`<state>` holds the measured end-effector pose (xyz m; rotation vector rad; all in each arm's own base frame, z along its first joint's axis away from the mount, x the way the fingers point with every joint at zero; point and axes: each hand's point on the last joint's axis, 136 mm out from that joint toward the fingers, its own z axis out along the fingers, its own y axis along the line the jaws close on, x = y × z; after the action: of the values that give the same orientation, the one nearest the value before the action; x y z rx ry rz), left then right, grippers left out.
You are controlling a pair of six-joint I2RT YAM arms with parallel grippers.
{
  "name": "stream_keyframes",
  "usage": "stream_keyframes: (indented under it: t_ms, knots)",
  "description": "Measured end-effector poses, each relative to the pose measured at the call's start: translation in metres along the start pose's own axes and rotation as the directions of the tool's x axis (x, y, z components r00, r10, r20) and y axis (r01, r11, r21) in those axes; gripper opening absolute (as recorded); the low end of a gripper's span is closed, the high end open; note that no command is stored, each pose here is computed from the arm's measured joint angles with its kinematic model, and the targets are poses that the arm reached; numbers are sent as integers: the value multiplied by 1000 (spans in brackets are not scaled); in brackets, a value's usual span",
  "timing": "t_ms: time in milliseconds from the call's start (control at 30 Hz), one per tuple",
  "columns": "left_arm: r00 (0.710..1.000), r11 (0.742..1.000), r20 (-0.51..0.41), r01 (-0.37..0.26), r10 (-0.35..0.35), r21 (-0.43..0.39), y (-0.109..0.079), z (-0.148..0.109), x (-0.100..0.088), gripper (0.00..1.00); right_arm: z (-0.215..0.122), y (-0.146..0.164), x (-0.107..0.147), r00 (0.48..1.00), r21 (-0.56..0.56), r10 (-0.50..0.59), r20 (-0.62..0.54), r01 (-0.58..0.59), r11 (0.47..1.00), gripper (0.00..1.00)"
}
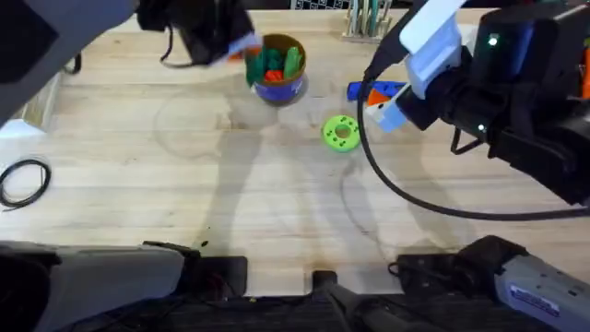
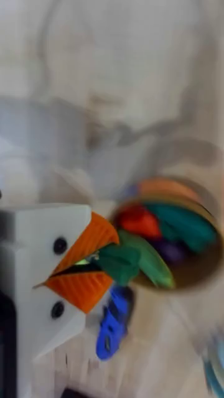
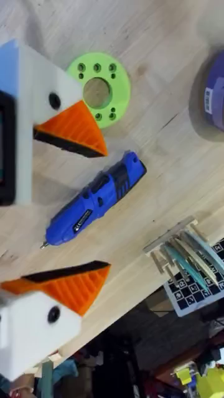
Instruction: Pick up the gripper from the table and insert it into the empty holder that is missing its gripper. Then pick up a screw, insert it into the mounting hole, and use the screwdriver to tighten it. Finally, clean up the table by picking up the vegetable and placing it into the bucket.
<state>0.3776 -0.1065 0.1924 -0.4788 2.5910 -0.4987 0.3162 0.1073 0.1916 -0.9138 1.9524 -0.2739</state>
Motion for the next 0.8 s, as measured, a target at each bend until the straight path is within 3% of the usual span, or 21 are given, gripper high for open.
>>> stream_keyframes:
  t_ms: [133, 233, 333, 467, 600, 633, 800]
  knots:
    - [980, 980, 143, -158, 141, 117, -40, 5, -30, 16, 0, 0, 0, 1000, 0, 0, 0, 0, 1000, 992]
    - [959, 958, 183, -245, 217, 148, -57, 18, -36, 16, 0, 0, 0, 1000, 0, 0, 0, 0, 1000, 992]
    - [954, 950, 152, -279, 257, 142, -56, 41, -32, 16, 0, 0, 0, 1000, 0, 0, 0, 0, 1000, 992]
    - [959, 954, 83, -278, 269, 116, -44, 70, -22, 16, 0, 0, 0, 1000, 0, 0, 0, 0, 1000, 992]
    - [959, 954, 63, -280, 275, 104, -39, 76, -19, 15, 0, 0, 0, 1000, 0, 0, 0, 0, 1000, 992]
    - [957, 953, 68, -287, 281, 102, -39, 76, -20, 68, 0, 0, 0, 1000, 0, 0, 0, 0, 1000, 992]
    - [957, 953, 76, -286, 279, 97, -37, 74, -23, 847, 0, 0, 0, 1000, 0, 0, 0, 0, 1000, 991]
